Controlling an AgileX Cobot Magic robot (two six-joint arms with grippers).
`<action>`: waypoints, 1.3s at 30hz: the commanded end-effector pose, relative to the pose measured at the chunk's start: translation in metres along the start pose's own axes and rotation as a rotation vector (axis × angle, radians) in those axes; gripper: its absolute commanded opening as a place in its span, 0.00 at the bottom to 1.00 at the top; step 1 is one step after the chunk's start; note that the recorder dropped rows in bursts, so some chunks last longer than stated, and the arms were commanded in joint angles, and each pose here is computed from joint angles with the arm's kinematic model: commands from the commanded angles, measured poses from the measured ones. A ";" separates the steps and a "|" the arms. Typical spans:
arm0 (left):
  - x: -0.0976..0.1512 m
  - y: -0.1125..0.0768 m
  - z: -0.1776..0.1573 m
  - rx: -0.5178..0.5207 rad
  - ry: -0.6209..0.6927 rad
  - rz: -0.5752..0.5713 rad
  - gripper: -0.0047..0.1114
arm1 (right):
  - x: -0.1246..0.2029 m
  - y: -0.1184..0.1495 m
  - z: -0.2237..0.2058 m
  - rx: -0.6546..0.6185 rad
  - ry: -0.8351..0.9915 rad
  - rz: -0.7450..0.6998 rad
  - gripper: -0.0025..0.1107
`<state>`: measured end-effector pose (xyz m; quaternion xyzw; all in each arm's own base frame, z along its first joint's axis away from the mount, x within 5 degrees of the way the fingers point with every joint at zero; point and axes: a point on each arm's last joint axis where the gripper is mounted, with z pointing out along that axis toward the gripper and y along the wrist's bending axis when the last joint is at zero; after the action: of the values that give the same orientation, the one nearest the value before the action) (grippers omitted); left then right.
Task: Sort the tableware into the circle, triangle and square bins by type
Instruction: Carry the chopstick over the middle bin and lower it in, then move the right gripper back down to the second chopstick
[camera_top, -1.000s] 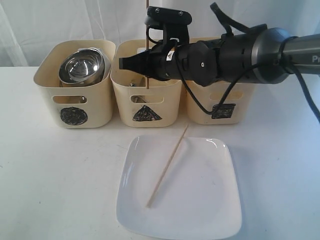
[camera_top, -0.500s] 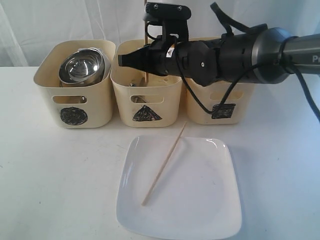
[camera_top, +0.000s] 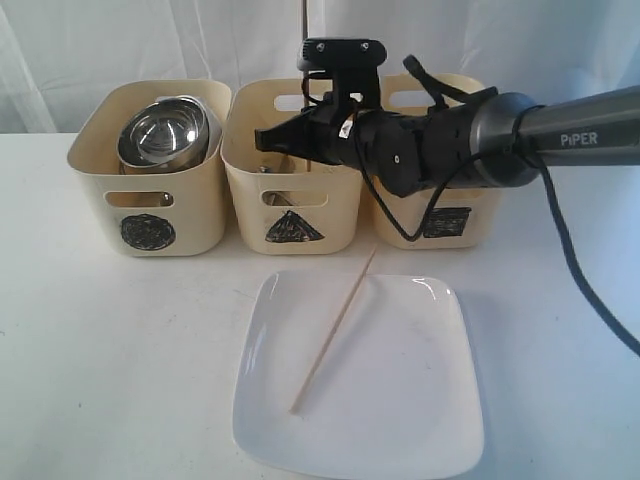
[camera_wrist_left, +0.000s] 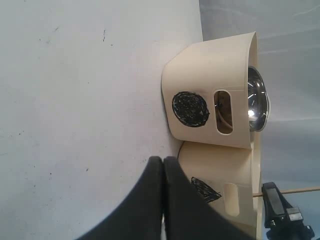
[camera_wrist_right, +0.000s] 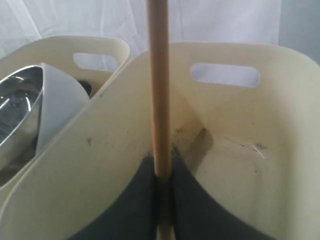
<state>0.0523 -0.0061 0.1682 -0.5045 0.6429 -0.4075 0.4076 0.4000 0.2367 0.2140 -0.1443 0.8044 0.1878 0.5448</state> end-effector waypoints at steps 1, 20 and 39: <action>0.000 0.000 0.000 0.008 -0.006 0.009 0.04 | -0.003 -0.010 0.001 0.017 -0.004 -0.026 0.10; 0.000 0.000 0.000 0.008 -0.006 0.009 0.04 | -0.055 -0.001 -0.048 0.001 0.116 -0.043 0.38; 0.000 0.000 0.000 0.008 -0.006 0.009 0.04 | -0.013 0.021 -0.131 -0.103 0.793 0.082 0.38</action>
<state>0.0523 -0.0061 0.1683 -0.5042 0.6425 -0.4080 0.4081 0.2948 0.1935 0.2916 -0.2067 0.9415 0.1718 0.2032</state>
